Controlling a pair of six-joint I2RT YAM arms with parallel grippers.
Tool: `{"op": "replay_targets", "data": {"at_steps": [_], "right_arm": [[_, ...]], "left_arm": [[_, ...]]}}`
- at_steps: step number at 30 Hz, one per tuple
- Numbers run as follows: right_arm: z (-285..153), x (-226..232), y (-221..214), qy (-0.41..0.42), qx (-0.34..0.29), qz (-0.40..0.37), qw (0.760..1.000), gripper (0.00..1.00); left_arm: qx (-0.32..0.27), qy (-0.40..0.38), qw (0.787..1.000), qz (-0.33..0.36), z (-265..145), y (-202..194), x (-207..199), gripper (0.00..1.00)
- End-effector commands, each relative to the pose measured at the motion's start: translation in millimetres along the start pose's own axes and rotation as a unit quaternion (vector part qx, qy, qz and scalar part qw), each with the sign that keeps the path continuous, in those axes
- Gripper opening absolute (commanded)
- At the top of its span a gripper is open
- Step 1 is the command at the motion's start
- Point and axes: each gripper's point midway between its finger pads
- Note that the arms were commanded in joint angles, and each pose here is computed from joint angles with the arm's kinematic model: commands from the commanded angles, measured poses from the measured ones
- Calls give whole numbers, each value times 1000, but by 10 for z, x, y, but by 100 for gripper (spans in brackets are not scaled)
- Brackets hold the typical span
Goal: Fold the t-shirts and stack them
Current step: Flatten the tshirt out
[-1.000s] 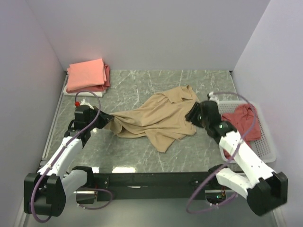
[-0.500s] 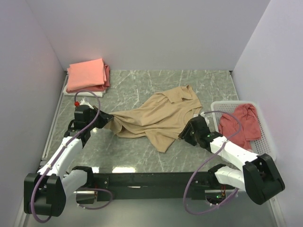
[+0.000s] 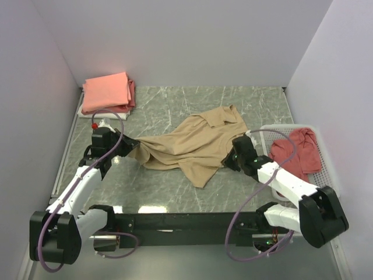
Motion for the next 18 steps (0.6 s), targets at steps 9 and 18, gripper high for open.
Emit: {"op": "replay_targets", "data": {"at_steps": [9, 18], "right_arm": [[-1715, 753, 1691, 67, -226, -38, 971, 0], [-2867, 903, 2240, 86, -342, -49, 935, 0]], "left_arm": [[-88, -63, 993, 53, -288, 681, -910, 1], [-184, -94, 975, 85, -1010, 1084, -1416, 0]]}}
Point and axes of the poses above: each gripper's point midway between its finger pads, its own z axis out along the fingers, its own x axis along the line the jaws close on, y = z × x, and after that the axes turned 6 degrees about -z, right-handed
